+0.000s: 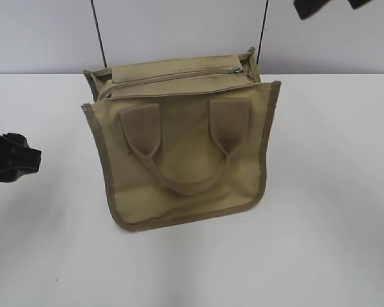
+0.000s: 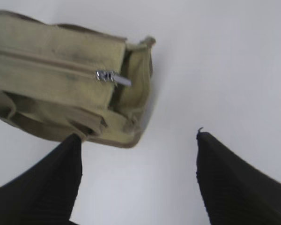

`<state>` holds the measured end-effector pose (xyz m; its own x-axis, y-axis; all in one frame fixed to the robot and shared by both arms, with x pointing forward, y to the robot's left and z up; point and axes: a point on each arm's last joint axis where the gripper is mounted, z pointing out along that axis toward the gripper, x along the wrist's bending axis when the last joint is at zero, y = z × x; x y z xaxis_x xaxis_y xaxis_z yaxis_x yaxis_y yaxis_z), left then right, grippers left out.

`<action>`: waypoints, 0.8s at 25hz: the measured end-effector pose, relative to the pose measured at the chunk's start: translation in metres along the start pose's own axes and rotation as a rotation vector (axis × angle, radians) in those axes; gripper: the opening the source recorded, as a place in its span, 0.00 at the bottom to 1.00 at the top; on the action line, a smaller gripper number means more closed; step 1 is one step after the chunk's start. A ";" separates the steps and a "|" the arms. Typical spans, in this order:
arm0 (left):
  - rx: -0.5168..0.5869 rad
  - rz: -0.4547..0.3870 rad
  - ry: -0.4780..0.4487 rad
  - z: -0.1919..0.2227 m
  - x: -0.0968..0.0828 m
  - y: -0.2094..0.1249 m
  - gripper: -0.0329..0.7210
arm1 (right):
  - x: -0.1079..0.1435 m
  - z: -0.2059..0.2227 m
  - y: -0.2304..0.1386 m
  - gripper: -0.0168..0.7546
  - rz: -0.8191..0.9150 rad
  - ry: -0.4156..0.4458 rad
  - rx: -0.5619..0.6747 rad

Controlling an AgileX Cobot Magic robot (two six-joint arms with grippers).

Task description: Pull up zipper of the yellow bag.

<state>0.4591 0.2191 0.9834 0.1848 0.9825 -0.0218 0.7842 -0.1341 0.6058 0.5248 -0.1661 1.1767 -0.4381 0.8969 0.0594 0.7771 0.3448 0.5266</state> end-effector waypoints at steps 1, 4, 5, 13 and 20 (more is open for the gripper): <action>0.013 0.008 -0.021 -0.009 -0.002 0.004 0.57 | 0.000 -0.001 -0.012 0.74 -0.003 -0.006 0.021; 0.068 0.036 -0.106 -0.041 -0.010 0.015 0.57 | 0.000 -0.017 -0.046 0.74 -0.011 -0.012 0.012; 0.086 0.038 -0.132 -0.050 -0.012 0.017 0.57 | 0.001 -0.022 -0.057 0.74 -0.014 -0.014 0.003; 0.065 0.081 -0.222 -0.141 -0.005 -0.002 0.71 | 0.003 -0.054 -0.148 0.74 -0.035 -0.017 -0.058; -0.119 0.138 -0.162 -0.208 0.019 -0.048 0.86 | 0.004 -0.060 -0.244 0.80 -0.027 -0.018 -0.109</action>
<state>0.3023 0.2711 1.1193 0.3850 0.9213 -0.0539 0.6713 -0.2395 0.7014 0.3065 -0.2633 1.0992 -0.4495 0.8928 0.0286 0.7108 0.3381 0.6169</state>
